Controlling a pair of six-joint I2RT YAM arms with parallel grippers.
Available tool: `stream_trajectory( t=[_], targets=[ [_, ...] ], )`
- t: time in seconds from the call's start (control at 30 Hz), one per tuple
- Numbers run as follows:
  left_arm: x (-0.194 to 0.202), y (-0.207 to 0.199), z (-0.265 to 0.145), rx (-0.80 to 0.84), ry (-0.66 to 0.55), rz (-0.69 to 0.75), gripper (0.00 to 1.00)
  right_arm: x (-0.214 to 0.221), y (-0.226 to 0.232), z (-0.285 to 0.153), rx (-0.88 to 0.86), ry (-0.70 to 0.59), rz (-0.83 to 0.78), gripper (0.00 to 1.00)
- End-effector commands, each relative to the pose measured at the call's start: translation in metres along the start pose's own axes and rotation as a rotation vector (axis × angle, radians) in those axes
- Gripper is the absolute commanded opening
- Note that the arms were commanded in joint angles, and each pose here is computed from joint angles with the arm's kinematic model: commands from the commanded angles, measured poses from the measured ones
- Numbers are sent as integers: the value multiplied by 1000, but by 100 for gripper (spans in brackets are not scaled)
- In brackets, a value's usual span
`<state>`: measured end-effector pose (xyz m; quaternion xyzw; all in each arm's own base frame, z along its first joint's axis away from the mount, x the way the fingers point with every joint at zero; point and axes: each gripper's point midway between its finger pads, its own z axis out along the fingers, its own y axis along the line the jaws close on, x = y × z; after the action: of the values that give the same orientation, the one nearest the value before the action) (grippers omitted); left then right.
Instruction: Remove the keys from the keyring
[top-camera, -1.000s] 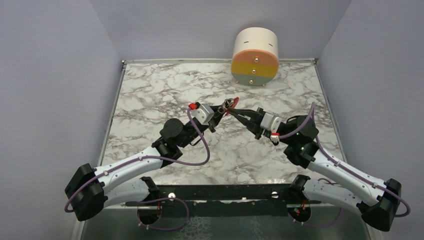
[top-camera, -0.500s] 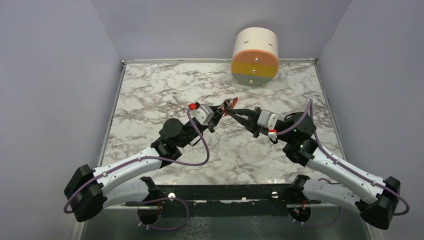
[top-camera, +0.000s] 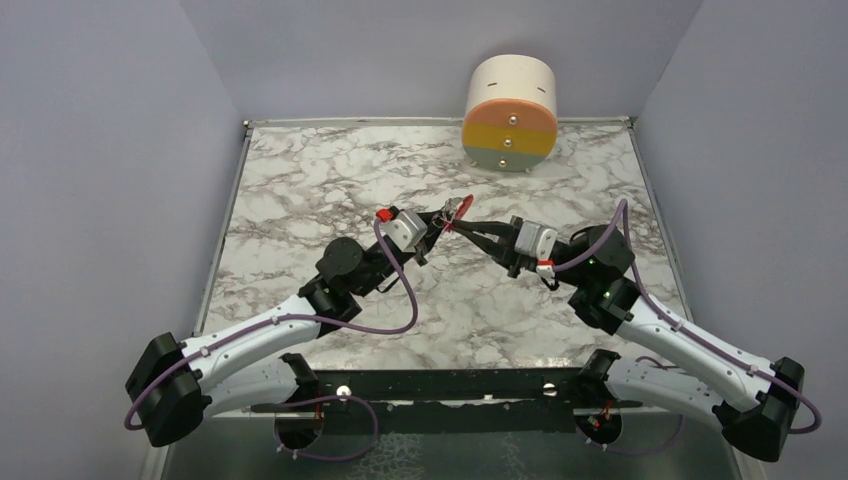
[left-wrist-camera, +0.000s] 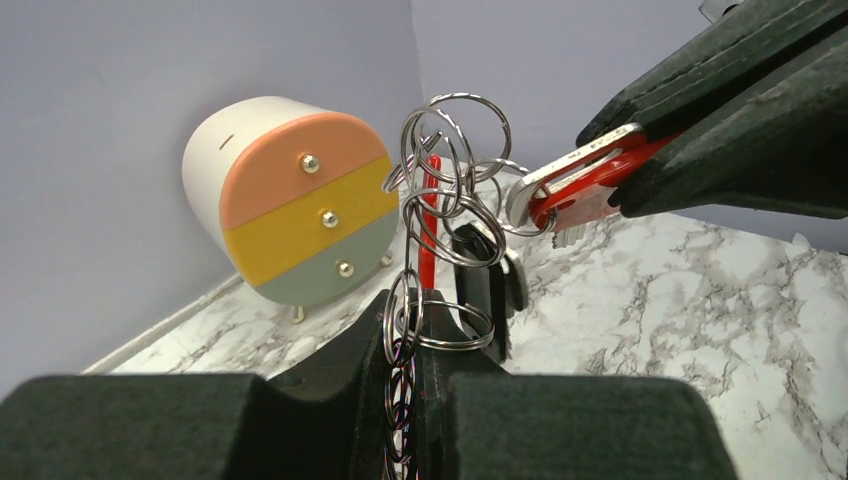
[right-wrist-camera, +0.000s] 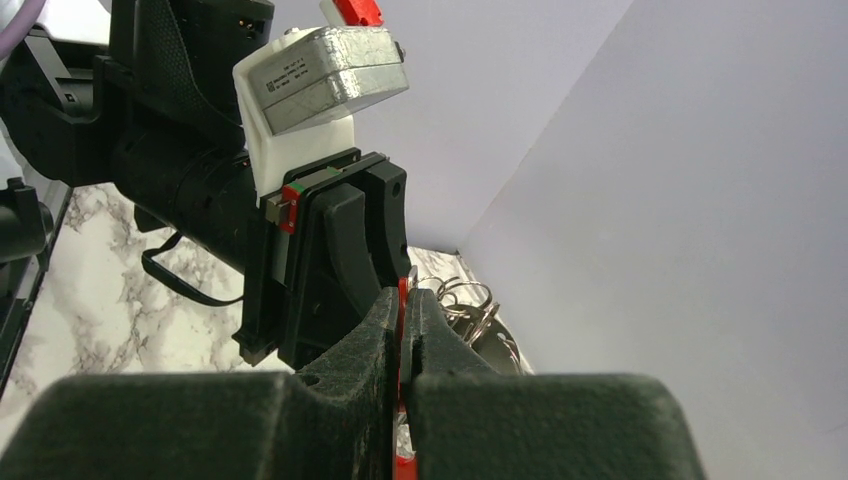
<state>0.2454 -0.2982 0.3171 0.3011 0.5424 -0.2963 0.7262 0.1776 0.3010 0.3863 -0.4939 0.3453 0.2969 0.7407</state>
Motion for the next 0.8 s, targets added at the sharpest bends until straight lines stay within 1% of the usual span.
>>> stream_trajectory(
  t=[0.0,0.27,0.33,0.4,0.47,0.6,0.63,0.7,0.77],
  targets=[
    [-29,28,-2,-118,-69,14,0,-4,24,-4,-89,-12,57,2],
    [-39,28,-4,-116,-94,20,0,6,24,-2,-90,24,68,2],
    [-41,28,-5,-115,-100,21,0,9,24,0,-91,39,72,4],
    [-42,29,-6,-118,-104,25,0,14,25,1,-97,59,79,7],
    [-44,29,-6,-119,-109,28,0,19,26,3,-105,80,90,13],
    [-48,29,-7,-117,-118,37,0,23,25,5,-115,108,94,20],
    [-47,29,-7,-116,-116,38,0,22,25,5,-116,106,93,23],
    [-46,29,-8,-117,-114,41,0,19,26,3,-123,99,89,34],
    [-46,30,-8,-120,-113,41,0,15,26,1,-123,92,84,36]
  ],
)
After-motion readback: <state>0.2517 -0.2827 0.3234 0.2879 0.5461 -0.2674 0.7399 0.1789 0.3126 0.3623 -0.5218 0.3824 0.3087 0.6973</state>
